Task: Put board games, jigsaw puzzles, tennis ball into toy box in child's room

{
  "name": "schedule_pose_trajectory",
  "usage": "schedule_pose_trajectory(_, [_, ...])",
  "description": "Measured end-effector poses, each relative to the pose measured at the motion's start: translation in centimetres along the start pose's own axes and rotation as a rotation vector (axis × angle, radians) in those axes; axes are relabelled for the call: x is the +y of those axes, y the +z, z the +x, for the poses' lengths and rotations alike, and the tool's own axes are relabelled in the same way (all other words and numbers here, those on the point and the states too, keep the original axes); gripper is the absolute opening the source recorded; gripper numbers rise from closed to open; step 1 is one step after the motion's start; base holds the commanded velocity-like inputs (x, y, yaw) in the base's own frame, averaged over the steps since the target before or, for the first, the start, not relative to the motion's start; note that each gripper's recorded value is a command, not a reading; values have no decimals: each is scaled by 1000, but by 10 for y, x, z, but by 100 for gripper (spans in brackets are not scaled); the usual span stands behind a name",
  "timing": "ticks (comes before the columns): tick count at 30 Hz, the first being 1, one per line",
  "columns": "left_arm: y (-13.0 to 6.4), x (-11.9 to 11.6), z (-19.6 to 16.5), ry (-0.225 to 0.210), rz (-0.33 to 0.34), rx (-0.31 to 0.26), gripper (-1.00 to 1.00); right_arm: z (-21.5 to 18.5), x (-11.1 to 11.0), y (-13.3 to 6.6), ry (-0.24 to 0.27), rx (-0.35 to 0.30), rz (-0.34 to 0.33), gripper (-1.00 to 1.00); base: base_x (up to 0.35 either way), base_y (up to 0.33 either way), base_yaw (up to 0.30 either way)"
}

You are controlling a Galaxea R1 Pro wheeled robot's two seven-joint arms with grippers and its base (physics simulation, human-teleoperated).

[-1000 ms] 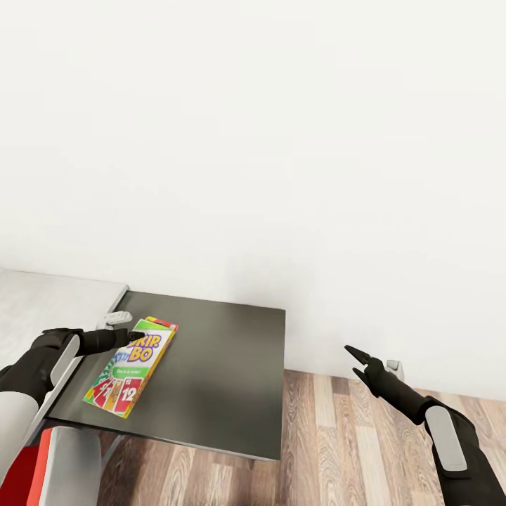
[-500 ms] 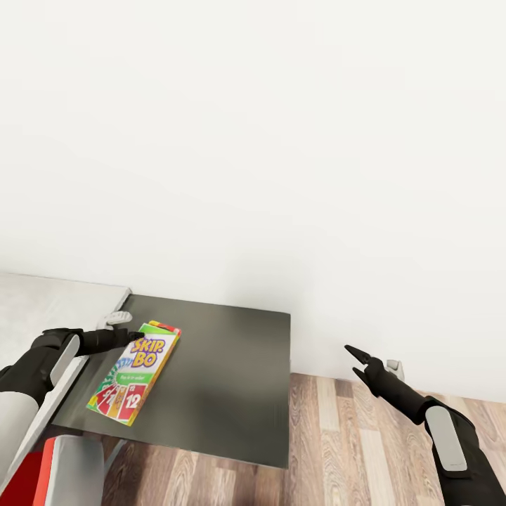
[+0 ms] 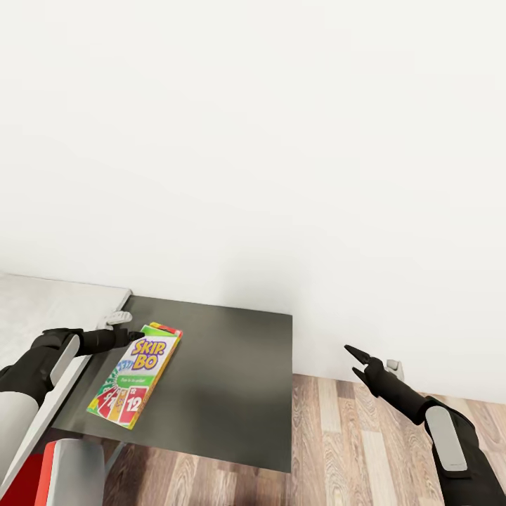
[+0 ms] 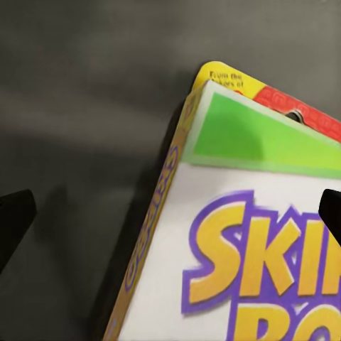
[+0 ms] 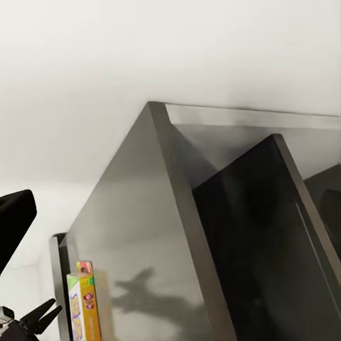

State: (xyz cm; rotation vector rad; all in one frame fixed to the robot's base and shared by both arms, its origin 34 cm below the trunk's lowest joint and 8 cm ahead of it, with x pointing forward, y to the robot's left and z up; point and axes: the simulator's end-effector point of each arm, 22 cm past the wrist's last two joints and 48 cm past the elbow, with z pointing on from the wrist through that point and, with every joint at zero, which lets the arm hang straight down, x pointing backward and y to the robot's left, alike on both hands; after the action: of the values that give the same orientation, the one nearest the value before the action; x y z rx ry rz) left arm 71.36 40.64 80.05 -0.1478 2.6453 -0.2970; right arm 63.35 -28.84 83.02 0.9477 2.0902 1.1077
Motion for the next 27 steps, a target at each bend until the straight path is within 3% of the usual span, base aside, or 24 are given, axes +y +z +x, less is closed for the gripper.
schedule_pose_trajectory(7, [4,0,4,-2,6,8,100,2,-4,1,4,3,7,100,0,0,0])
schedule_pose_trajectory(11, [6,-14,6,-1,66,14,100,2,-7,2,6,5,11,100,0,0,0])
schedule_pose_trajectory(17, [12,-25,21,60,96,61,100,4,-10,2,8,8,16,100,0,0,0])
schedule_pose_trajectory(27, [14,-27,25,81,96,76,100,4,-11,3,8,9,18,100,-8,-35,0])
